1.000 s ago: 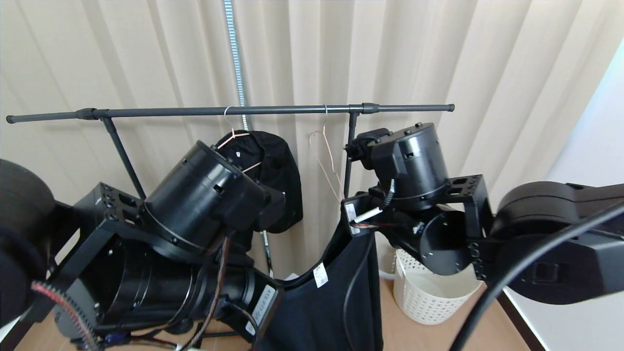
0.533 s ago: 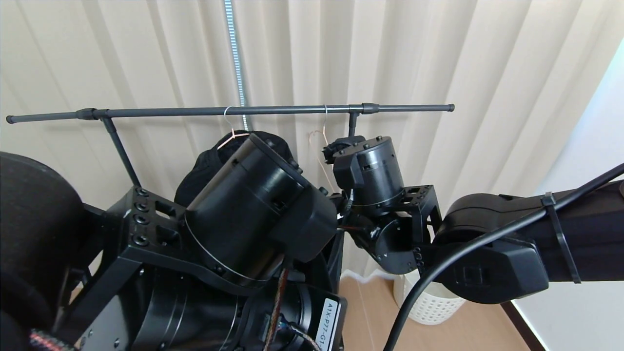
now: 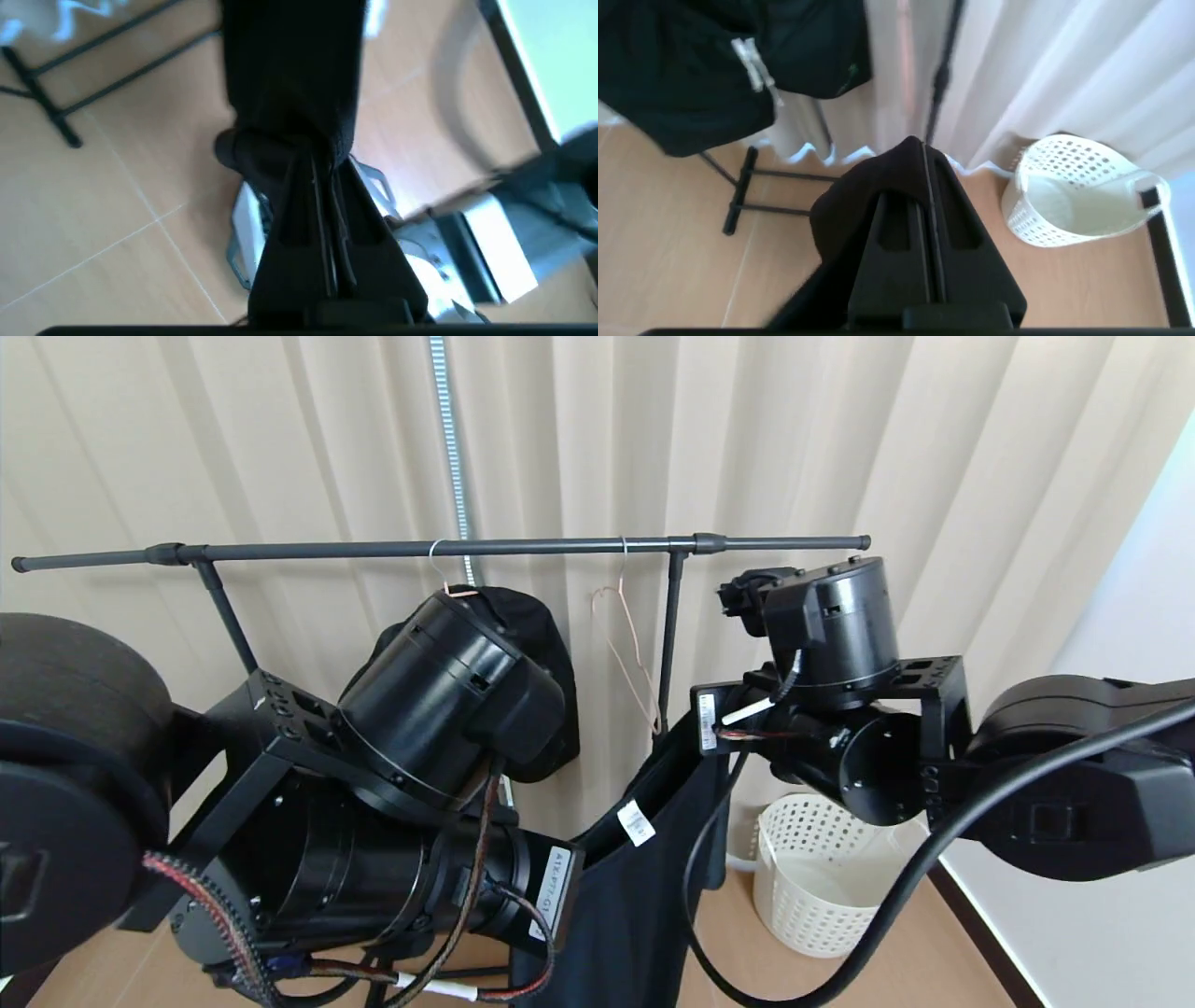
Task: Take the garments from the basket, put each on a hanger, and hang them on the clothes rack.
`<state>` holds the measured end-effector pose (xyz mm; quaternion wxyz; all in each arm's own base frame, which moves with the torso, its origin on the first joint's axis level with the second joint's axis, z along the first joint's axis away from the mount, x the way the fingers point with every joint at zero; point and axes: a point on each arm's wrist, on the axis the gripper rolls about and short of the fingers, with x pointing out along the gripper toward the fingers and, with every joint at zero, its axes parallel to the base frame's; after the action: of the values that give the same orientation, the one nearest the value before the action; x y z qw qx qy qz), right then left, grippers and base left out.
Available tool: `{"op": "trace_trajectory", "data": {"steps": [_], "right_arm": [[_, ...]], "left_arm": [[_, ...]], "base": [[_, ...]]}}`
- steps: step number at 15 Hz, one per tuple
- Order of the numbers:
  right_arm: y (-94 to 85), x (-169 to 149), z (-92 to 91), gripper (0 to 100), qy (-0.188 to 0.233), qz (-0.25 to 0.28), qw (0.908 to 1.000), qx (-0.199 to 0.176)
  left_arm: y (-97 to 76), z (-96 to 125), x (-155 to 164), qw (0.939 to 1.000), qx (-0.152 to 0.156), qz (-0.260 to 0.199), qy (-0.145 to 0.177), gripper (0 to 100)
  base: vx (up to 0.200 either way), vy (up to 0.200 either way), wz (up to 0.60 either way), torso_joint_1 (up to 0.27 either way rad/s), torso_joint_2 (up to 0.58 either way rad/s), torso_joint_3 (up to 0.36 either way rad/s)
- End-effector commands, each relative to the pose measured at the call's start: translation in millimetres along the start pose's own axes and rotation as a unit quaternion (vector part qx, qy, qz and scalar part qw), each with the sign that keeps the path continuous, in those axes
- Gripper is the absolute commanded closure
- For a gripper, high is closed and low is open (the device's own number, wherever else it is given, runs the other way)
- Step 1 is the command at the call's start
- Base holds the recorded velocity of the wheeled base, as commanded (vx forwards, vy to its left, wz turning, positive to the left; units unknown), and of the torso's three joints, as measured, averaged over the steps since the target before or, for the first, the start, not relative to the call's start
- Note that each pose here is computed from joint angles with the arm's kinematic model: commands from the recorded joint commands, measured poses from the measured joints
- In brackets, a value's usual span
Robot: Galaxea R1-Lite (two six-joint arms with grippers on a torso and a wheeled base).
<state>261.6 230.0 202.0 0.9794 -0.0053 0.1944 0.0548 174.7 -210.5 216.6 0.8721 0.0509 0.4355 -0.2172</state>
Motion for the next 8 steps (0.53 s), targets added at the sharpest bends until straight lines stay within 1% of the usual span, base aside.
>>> {"op": "trace_trajectory", "data": {"steps": [1,3,4,5,6,7,8], "right_arm": [[-33.8,-33,6.2,100,-0.013,-0.007,0.9998,0.015],[-46.5,-52,4.8,100,-0.019,0.0,0.9996,0.021],[-58.0,-70,0.7,100,-0.02,0.015,0.9995,0.021],[-65.3,-81,-2.4,100,-0.02,0.016,0.9996,0.015],[-72.6,-92,-6.3,100,-0.012,0.02,0.9997,-0.009],[-76.4,-102,-9.0,100,-0.007,0.041,0.9989,-0.022],[-78.2,-105,-11.2,100,-0.004,0.056,0.9981,-0.024]], "left_arm": [[24.5,17,23,0.9981,-0.025,0.056,-0.001,100],[26.8,32,36,0.9969,-0.038,0.066,-0.02,100],[25.6,51,45,0.9958,-0.047,0.065,-0.044,100],[23.7,64,46,0.9949,-0.053,0.06,-0.061,100],[20.9,73,45,0.9944,-0.055,0.051,-0.075,100],[19.5,79,41,0.9936,-0.057,0.045,-0.086,100],[18.2,82,40,0.9933,-0.058,0.043,-0.091,100]], "base": [[0.0,0.0,0.0,0.0,0.0,0.0],[0.0,0.0,0.0,0.0,0.0,0.0],[0.0,0.0,0.0,0.0,0.0,0.0],[0.0,0.0,0.0,0.0,0.0,0.0],[0.0,0.0,0.0,0.0,0.0,0.0],[0.0,0.0,0.0,0.0,0.0,0.0],[0.0,0.0,0.0,0.0,0.0,0.0]]}}
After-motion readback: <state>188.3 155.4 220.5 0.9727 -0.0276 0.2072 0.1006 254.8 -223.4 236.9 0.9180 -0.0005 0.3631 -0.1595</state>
